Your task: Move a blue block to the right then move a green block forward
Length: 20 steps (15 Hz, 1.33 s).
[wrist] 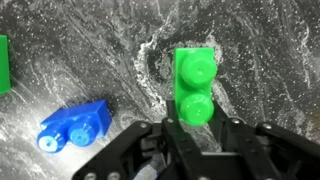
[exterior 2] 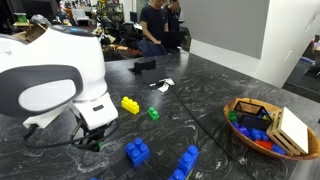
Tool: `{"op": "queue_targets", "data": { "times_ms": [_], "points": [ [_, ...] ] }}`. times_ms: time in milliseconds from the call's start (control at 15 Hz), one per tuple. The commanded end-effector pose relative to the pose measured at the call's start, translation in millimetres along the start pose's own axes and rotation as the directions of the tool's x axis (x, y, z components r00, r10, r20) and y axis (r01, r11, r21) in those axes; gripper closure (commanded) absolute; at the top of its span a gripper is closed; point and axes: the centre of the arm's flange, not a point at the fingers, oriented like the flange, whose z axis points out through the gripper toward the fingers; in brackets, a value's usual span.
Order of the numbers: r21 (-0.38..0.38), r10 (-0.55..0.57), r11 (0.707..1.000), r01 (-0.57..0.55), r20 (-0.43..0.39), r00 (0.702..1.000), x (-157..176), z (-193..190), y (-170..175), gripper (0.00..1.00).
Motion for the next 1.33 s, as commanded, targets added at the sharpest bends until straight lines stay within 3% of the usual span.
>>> {"op": "queue_targets", "data": {
  "times_ms": [0, 267, 467, 667, 1067, 1133, 1267],
  "points": [
    [0.012, 0.177, 0.984, -0.177, 0.043, 0.983, 0.8, 9.1, -14.8, 0.9],
    [0.032, 0.362, 0.931, -0.364, 0.055, 0.931, 3.1, 21.5, -28.8, 0.9],
    [0.019, 0.434, 0.9, -0.436, 0.06, 0.899, 2.4, 32.8, -36.1, 0.89],
    [0.007, 0.45, 0.892, -0.451, 0.055, 0.891, -3.9, 36.9, -42.9, 0.39],
    [0.026, 0.429, 0.903, -0.43, 0.021, 0.903, -24.9, 23.7, -44.3, 0.01],
    [0.039, 0.398, 0.916, -0.398, 0.022, 0.917, -30.2, 19.1, -42.7, 0.0],
    [0.017, 0.415, 0.909, -0.415, 0.035, 0.909, -23.3, 25.7, -49.4, 0.03]
  ]
}}
